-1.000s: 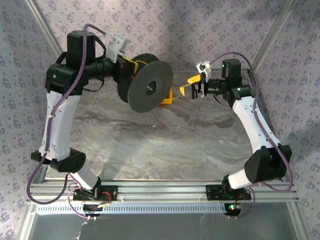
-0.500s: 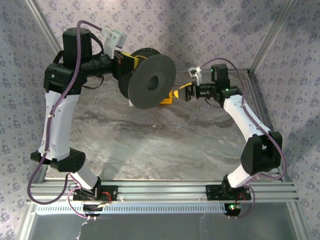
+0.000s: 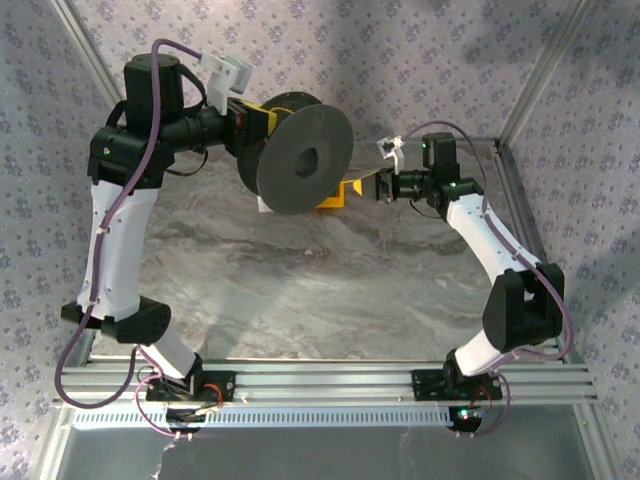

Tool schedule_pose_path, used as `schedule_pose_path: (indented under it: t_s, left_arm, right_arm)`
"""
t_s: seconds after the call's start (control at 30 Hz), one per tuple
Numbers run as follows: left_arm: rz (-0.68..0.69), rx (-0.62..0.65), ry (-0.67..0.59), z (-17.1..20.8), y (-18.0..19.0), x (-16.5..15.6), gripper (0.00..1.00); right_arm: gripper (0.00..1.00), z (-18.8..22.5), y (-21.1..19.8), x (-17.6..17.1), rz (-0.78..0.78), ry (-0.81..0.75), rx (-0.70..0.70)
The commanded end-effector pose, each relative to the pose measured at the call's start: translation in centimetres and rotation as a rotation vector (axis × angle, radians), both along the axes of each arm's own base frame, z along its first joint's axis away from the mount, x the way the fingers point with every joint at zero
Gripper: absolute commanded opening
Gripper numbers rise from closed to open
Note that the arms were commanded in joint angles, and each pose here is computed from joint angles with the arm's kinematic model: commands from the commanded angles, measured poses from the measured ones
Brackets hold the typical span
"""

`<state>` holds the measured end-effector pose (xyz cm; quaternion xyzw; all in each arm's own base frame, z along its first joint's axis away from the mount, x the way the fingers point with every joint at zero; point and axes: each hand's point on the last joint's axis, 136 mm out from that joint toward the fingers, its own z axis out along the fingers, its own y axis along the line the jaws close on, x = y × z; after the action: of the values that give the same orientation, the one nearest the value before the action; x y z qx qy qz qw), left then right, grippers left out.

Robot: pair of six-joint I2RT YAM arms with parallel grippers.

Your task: Wrap the cables

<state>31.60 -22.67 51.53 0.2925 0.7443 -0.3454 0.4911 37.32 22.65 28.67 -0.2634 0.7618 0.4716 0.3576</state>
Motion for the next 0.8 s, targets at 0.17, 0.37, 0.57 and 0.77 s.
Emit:
schedule_pose_path:
  t_s: [0.17,0.37,0.57,0.77]
  left_arm:
    - [-0.027,-0.086,-0.103,3.6,0.4,-1.5,0.00]
    - [-0.035,-0.100,-0.097,3.6,0.3,-1.4,0.00]
    - [-0.038,-0.105,-0.091,3.5,0.2,-1.4,0.00]
    - [-0.043,-0.116,-0.087,3.6,0.2,-1.5,0.00]
  right_arm:
    - [0.00,1.2,-1.3,-0.9,-0.022,-0.042,0.012]
    - [0.55,1.2,-2.0,-1.0,-0.029,-0.034,0.031]
    - [0.73,1.9,-1.5,-0.8,-0.011,-0.042,0.062]
    - [0.71,2.4,-0.7,-0.5,0.002,-0.048,0.074]
